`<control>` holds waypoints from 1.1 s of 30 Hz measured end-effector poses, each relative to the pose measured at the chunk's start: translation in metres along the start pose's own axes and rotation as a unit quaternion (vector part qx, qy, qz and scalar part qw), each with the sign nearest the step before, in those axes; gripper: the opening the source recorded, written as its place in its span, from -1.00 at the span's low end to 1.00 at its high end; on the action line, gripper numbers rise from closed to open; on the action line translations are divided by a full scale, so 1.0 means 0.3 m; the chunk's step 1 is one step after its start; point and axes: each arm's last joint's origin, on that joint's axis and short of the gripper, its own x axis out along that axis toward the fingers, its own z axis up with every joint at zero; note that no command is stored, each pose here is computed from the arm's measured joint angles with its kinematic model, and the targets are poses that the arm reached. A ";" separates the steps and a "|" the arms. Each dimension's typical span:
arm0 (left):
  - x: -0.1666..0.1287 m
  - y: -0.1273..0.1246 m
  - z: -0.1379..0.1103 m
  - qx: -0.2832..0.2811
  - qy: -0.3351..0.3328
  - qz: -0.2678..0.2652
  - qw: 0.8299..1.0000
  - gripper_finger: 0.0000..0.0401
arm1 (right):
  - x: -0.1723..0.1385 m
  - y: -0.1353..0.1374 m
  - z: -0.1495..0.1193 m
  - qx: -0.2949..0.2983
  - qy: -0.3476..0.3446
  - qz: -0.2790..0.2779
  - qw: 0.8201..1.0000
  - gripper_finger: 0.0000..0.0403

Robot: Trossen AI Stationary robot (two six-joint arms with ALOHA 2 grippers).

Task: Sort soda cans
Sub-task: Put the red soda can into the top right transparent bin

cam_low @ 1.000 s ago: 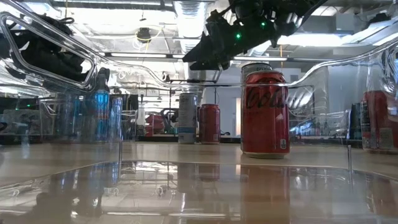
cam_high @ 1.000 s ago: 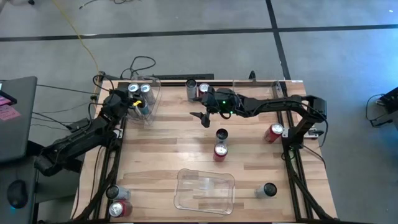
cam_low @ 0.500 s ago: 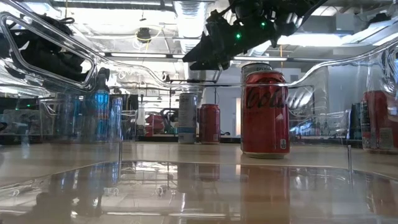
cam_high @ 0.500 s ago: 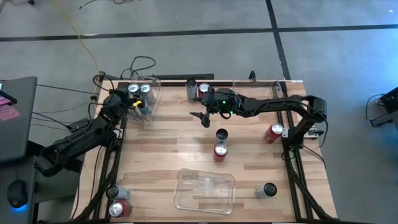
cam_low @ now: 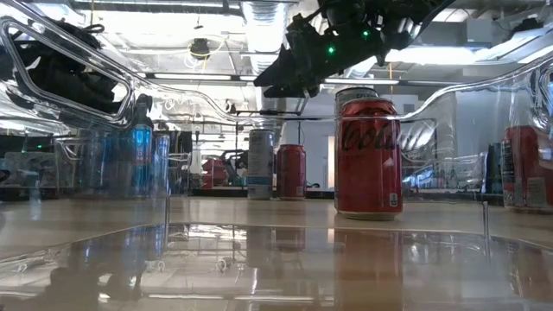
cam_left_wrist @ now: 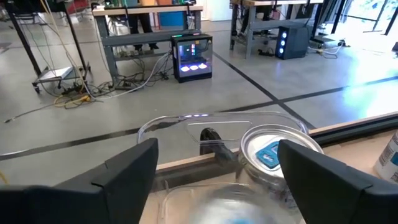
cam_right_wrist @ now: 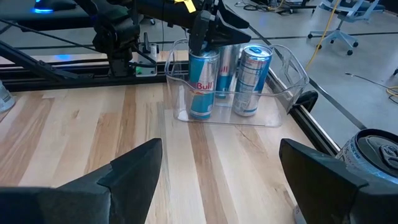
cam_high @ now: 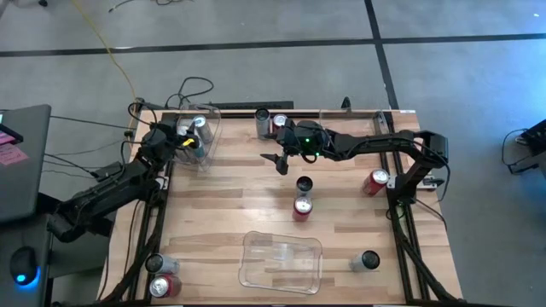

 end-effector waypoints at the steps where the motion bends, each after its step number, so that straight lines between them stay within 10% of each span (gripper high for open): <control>1: 0.000 0.000 0.000 0.000 0.000 0.000 1.000 0.65 | 0.000 0.000 0.000 0.000 0.000 0.000 1.000 0.70; 24: -0.015 0.002 0.108 0.037 -0.005 0.004 0.999 0.65 | -0.019 -0.004 0.026 0.027 -0.018 -0.017 0.999 0.70; 33: -0.069 -0.002 0.170 0.018 -0.014 -0.095 0.995 0.65 | -0.100 -0.030 0.078 0.061 -0.020 -0.074 0.995 0.70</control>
